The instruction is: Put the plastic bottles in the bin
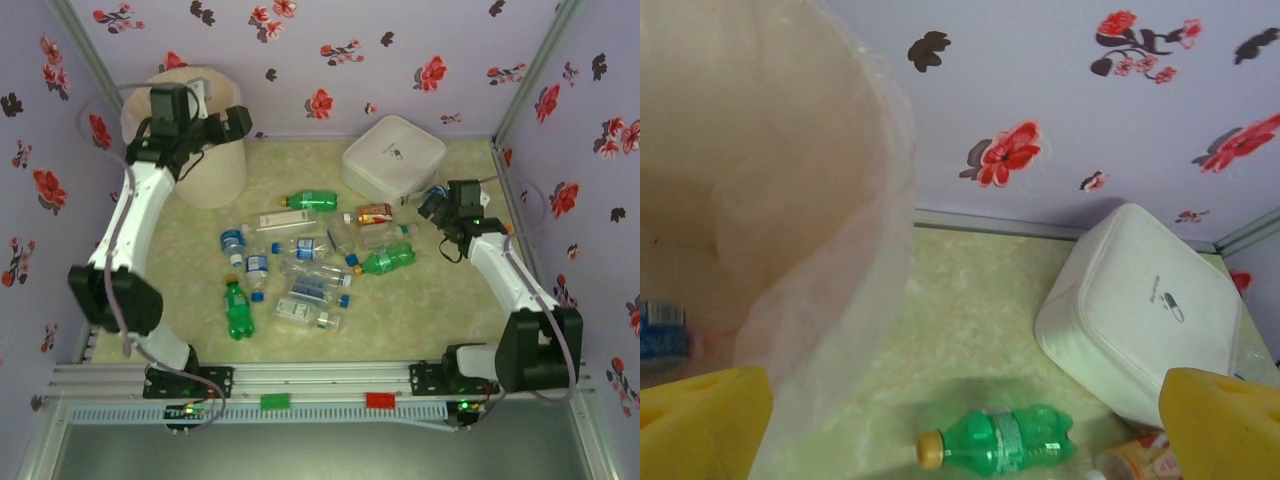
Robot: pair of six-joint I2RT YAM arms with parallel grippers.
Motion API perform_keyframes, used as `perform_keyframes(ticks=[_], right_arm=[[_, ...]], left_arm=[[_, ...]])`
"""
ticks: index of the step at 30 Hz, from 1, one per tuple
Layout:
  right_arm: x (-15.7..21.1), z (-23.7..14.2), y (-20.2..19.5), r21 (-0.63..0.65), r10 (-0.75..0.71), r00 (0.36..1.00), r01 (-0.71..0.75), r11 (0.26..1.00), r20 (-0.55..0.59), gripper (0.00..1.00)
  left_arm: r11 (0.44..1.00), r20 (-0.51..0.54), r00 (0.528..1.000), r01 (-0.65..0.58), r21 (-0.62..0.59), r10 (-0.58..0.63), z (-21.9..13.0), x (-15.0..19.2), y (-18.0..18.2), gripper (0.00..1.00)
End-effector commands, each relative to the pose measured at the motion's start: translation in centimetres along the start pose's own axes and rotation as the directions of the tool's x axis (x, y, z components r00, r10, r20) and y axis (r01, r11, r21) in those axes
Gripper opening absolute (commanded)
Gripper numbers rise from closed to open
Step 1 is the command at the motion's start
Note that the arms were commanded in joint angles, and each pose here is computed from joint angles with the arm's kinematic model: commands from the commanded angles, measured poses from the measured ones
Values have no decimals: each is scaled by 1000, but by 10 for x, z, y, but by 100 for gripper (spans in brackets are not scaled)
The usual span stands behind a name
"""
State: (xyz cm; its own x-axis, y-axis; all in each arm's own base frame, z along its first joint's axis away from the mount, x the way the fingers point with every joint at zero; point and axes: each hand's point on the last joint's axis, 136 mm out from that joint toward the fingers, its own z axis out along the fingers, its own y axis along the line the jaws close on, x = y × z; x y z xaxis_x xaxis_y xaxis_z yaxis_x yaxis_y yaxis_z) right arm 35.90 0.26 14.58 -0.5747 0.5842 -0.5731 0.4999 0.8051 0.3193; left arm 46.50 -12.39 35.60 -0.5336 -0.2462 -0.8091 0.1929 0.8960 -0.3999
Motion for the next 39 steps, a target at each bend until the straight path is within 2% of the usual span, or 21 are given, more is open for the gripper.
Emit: perform_keyframes(ticks=[1, 5, 11, 17, 25, 30, 33, 39], right_arm=[[-31, 11, 8, -20, 34, 998, -33, 999, 51, 100], [-51, 36, -2, -12, 132, 991, -132, 991, 35, 100], [-71, 73, 1, -22, 183, 983, -183, 983, 3, 99], [-79, 118, 2, 9, 209, 977, -209, 978, -29, 99], [-88, 162, 11, 6, 229, 972, -229, 973, -62, 95], [-86, 179, 8, 25, 245, 966, -244, 970, -79, 93], [-84, 189, 9, 27, 267, 958, -265, 964, -104, 89], [-80, 199, 10, 28, 279, 952, -278, 960, -127, 83]], left_arm=[[1000, 143, 990, -13, 13, 11, -24, -3, -10, 100], [999, 189, 982, -18, 43, 10, -51, 25, -21, 100], [990, 201, 979, 19, 139, -47, -72, 69, -39, 100], [971, 101, 993, 30, 238, -55, -60, 131, -67, 100], [964, -7, 998, 66, 257, -66, -33, 189, -82, 100], [961, -41, 998, 54, 271, -44, -20, 202, -97, 100], [962, -27, 998, 60, 266, -55, -9, 204, -100, 100], [947, 28, 997, 58, 317, -70, 16, 184, -126, 100]])
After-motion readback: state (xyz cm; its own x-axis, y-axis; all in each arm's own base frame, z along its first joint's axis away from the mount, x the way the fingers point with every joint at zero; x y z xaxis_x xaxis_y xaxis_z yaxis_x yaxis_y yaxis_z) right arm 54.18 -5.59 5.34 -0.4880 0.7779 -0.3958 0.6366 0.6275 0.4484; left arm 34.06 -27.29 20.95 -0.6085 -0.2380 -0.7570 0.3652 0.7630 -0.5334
